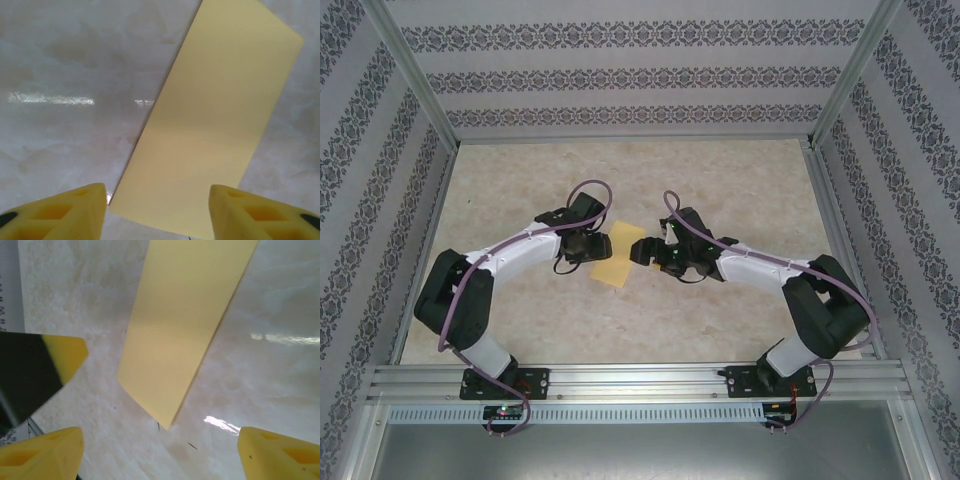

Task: Fold a paper plane with a square sheet of paper (pick it up from the middle)
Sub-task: Turn over the paper at the center of the table, then third fold the triangle at the center of the table.

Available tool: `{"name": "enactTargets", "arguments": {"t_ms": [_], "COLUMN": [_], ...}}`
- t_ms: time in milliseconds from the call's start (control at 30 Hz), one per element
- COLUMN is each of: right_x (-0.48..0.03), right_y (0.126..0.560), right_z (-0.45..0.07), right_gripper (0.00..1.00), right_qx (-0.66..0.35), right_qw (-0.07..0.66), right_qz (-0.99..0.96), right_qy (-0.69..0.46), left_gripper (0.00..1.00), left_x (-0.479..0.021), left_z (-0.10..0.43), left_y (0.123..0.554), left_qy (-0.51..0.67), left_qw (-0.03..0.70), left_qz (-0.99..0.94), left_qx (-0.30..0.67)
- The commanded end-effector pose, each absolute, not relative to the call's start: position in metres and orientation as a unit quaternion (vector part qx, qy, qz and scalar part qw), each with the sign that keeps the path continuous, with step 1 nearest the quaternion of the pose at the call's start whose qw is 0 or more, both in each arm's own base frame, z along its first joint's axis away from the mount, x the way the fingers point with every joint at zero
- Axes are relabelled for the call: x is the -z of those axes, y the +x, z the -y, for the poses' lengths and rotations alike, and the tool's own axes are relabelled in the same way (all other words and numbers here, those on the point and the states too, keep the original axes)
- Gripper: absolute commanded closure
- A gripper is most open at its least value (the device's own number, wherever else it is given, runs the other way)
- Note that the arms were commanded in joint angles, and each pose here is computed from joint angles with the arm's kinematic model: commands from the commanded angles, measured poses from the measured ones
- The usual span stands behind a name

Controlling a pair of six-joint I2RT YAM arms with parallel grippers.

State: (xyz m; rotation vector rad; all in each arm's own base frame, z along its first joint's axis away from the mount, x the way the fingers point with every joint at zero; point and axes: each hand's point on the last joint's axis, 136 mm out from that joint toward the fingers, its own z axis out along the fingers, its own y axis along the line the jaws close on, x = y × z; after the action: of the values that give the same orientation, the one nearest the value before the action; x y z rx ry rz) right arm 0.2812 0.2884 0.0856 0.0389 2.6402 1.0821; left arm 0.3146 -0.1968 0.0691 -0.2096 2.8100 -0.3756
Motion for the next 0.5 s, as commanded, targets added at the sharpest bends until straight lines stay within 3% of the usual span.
{"name": "enactTargets", "arguments": {"t_ms": [0, 167, 267, 467], "right_x": [-0.094, -0.093, -0.089, -0.083], "right_y": [0.297, 0.295, 0.295, 0.293], "right_z": [-0.3, -0.309, -0.312, -0.318], "right_gripper": [0.22, 0.26, 0.29, 0.32], "right_qx": [-0.383, -0.381, -0.38, -0.379], "right_qw": [0.165, 0.164, 0.158, 0.146], "right_qz": [-0.908, -0.909, -0.911, -0.914], "right_qy": [0.036, 0.031, 0.027, 0.019], "left_gripper": [0.51, 0.71, 0.78, 0.79], "left_x": [-0.057, -0.035, -0.027, -0.01], "left_z": [0.209, 0.21, 0.214, 0.206], "left_y": [0.325, 0.328, 0.33, 0.321], "left_qy": [-0.081, -0.077, -0.073, -0.088], "left_qw": [0.143, 0.123, 0.116, 0.092], "left_qz": [-0.972, -0.977, -0.978, -0.982], "left_qx": [0.168, 0.157, 0.159, 0.137]}}
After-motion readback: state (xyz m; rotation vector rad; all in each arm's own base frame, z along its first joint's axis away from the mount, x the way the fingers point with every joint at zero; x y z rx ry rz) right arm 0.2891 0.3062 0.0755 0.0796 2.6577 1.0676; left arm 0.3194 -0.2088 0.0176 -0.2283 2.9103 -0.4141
